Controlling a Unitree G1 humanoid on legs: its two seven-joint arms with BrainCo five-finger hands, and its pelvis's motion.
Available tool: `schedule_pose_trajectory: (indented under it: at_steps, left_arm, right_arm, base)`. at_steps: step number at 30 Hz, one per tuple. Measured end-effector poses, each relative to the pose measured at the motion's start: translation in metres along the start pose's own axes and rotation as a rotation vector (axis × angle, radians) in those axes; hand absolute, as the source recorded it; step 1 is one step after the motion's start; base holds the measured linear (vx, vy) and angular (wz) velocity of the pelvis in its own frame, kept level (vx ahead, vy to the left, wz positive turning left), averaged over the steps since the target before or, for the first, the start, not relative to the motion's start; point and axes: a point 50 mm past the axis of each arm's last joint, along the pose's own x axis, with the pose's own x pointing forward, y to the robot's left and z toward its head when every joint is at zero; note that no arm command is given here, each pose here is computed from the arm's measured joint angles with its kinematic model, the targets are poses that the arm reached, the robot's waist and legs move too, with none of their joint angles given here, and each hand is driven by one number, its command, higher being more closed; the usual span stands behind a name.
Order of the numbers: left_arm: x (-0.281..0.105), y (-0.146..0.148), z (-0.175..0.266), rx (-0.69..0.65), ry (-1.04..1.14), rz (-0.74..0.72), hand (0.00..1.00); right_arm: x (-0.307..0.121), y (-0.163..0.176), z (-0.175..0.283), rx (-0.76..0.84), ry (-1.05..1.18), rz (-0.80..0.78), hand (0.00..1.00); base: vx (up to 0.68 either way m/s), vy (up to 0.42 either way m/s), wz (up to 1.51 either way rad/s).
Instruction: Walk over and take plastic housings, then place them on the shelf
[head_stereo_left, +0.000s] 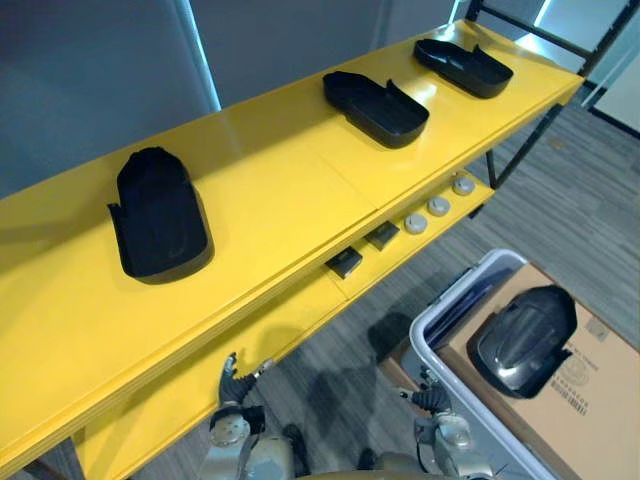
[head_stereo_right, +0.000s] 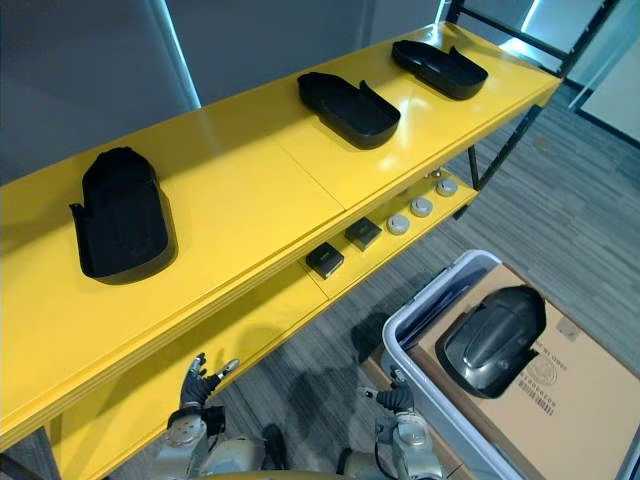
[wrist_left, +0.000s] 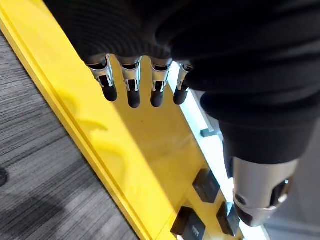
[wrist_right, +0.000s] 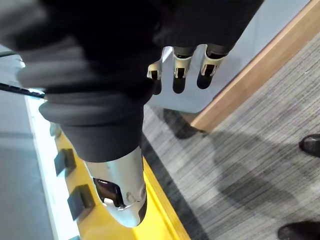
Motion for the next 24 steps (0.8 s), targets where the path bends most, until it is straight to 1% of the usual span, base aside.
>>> schedule_pose_trajectory:
  at_steps: [5, 9, 13, 15, 17, 20, 22, 24]
  left_arm:
    - [-0.002, -0.002, -0.011, 0.014, 0.047, -0.009, 0.0]
    - [-0.003, 0.001, -0.014, 0.016, 0.063, -0.002, 0.0]
    - [-0.001, 0.021, -0.02, 0.051, 0.078, 0.04, 0.0]
    - [0.0, 0.022, -0.02, 0.055, 0.079, 0.04, 0.0]
    - [-0.001, 0.018, -0.021, 0.05, 0.086, 0.032, 0.0]
    - [-0.002, 0.005, -0.023, 0.029, 0.105, -0.003, 0.0]
    - [-0.004, -0.002, -0.023, 0.014, 0.11, -0.023, 0.0]
    - [-0.003, -0.003, -0.022, 0.006, 0.108, -0.028, 0.0]
  right_arm:
    - [0.003, -0.01, 0.003, -0.004, -0.004, -0.032, 0.0]
    - [0.006, -0.007, 0.01, 0.012, -0.019, -0.026, 0.0]
    - [0.005, -0.001, 0.009, 0.007, -0.015, -0.009, 0.0]
    - [0.002, -0.007, 0.001, -0.003, 0.007, -0.022, 0.0]
    - [0.002, -0.01, -0.002, 0.007, 0.013, -0.033, 0.0]
    - [0.0, -0.016, -0.006, 0.05, 0.028, -0.075, 0.0]
    - [0.0, -0.026, -0.007, 0.074, 0.032, -0.113, 0.0]
    - [0.001, -0.031, -0.006, 0.092, 0.031, -0.137, 0.0]
  base:
    - [-0.08, -0.013, -0.98]
    - [-0.13, 0.017, -1.49]
    - [-0.04, -0.03, -1.15]
    - [0.08, -0.148, -0.49]
    - [0.1, -0.172, -0.73]
    - [0.07, -0.112, -0.46]
    - [0.08, 0.015, -0.53]
    - [0.09, 0.099, -0.62]
